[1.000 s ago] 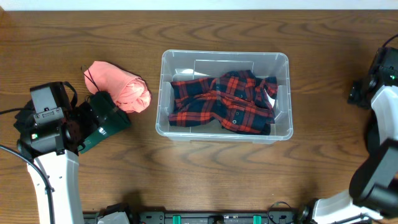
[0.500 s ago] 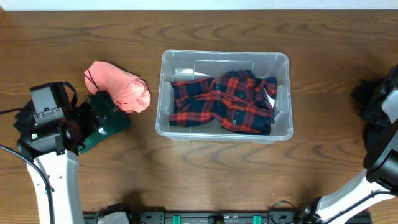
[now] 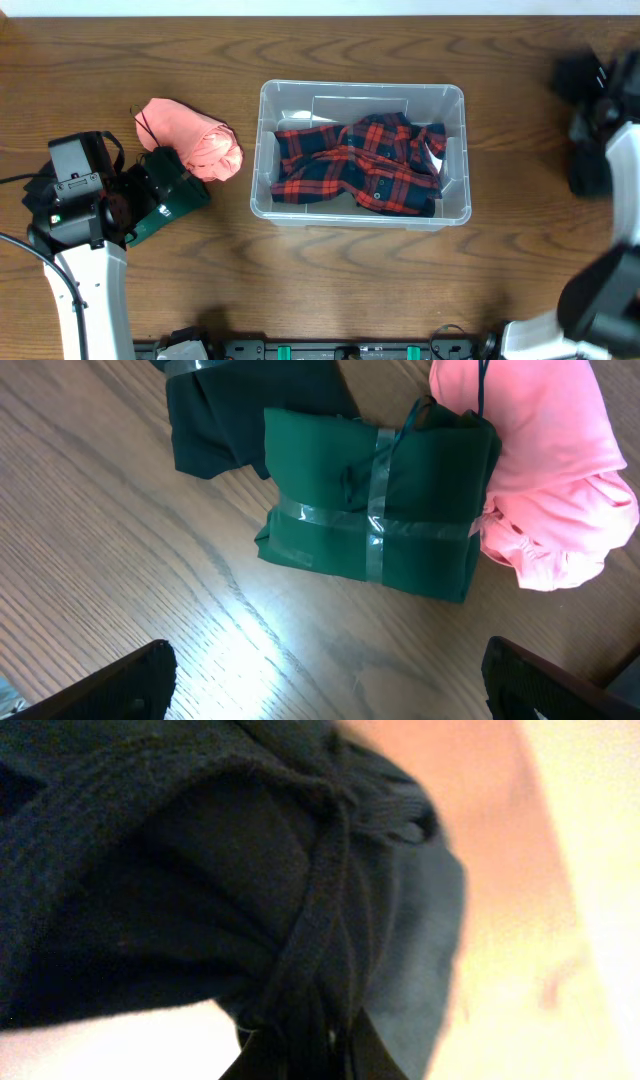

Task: Pack container
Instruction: 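Grasp the remaining black garment at the right with the right gripper, then place the black garment over the plaid shirt in the bin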

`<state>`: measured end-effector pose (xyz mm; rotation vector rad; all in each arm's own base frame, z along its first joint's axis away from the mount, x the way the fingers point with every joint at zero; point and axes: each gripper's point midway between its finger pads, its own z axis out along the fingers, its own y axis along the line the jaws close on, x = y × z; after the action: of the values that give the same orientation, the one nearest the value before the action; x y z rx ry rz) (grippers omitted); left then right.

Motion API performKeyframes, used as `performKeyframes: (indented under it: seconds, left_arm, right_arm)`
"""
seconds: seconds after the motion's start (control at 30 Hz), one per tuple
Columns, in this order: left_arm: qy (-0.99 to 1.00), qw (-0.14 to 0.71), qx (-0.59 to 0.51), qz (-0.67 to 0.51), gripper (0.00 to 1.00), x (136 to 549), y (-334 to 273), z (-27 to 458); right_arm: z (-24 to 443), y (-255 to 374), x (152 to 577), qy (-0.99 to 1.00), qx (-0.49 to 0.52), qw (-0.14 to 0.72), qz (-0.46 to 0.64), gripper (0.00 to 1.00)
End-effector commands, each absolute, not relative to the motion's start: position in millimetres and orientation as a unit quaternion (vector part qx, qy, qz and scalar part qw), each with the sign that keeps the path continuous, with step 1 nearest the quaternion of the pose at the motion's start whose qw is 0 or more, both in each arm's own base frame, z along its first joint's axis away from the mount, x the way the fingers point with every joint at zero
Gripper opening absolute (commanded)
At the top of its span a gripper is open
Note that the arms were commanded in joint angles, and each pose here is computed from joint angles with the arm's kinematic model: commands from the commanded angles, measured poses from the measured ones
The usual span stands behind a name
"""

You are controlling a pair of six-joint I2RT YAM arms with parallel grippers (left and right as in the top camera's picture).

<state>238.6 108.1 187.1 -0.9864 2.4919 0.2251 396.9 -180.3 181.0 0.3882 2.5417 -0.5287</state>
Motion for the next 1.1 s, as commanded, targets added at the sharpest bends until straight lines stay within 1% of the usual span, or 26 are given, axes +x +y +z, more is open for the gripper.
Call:
performKeyframes:
  seconds: [0.0,0.07,0.13,0.2,0.3,0.37,0.47,0.6,0.63,0.77,0.83,0.87,0.97,1.0,1.03,1.07]
  left_arm:
    - [0.899,0.228,-0.365,0.083,0.98,239.1,110.4,190.8]
    - [0.899,0.228,-0.365,0.083,0.98,239.1,110.4,190.8]
    - [0.899,0.228,-0.365,0.083,0.98,239.1,110.5,190.9]
    - [0.899,0.228,-0.365,0.083,0.98,239.1,110.5,190.9]
    - [0.899,0.228,-0.365,0.083,0.98,239.1,110.4,190.8]
    - [0.899,0.228,-0.365,0.083,0.98,239.1,110.4,190.8]
    - [0.899,0.228,-0.365,0.083,0.98,239.1,110.4,190.8]
    - [0.899,0.228,-0.365,0.083,0.98,239.1,110.4,190.8]
    - [0.899,0.228,-0.365,0.083,0.98,239.1,110.4,190.8]
    - [0.899,0.228,-0.365,0.083,0.98,239.1,110.4,190.8]
    - [0.899,0.228,-0.365,0.083,0.98,239.1,110.4,190.8]
    - [0.899,0.228,-0.365,0.083,0.98,239.1,110.4,190.8]
    - [0.899,0.228,-0.365,0.083,0.98,239.1,110.5,190.9]
    - [0.899,0.228,-0.365,0.083,0.98,239.1,110.5,190.9]
    - [0.899,0.228,-0.365,0.083,0.98,239.1,110.5,190.9]
    - [0.899,0.228,-0.365,0.083,0.98,239.2,110.5,190.9]
  right_arm:
    - [303.5,-101.8,408.6,0.897,0.036,0.4,-0.187,0.01]
    - [326.4,-56.6,404.4,0.886,-0.007,0.433,-0.165,0.01]
    - [339.0,-4.0,396.8,0.879,-0.058,0.456,-0.129,0.01]
    - [339.9,40.1,388.6,0.878,-0.088,0.461,-0.092,0.01]
    - [325.5,101.7,376.7,0.882,-0.142,0.446,-0.048,0.01]
    - [308.1,134.3,371.1,0.888,-0.166,0.427,-0.026,0.01]
    - [268.9,175.5,364.2,0.899,-0.209,0.385,-0.015,0.01]
    - [194.1,214.3,356.2,0.92,-0.246,0.304,-0.019,0.01]
    - [169.9,223.6,351.3,0.925,-0.263,0.275,-0.018,0.01]
    - [96.9,256.5,320.6,0.932,-0.319,0.172,0.007,0.01]
    - [83.1,261.5,312.4,0.93,-0.333,0.154,-0.004,0.01]
    - [81.5,262.6,309.3,0.929,-0.338,0.151,-0.01,0.05]
    - [102.1,259.1,313.9,0.922,-0.339,0.184,-0.039,0.1]
    - [115.4,256.2,318.4,0.919,-0.334,0.203,-0.048,0.13]
    - [132.4,252.8,323.5,0.916,-0.326,0.227,-0.056,0.44]
    - [149.7,248.5,327.9,0.912,-0.318,0.251,-0.065,0.82]
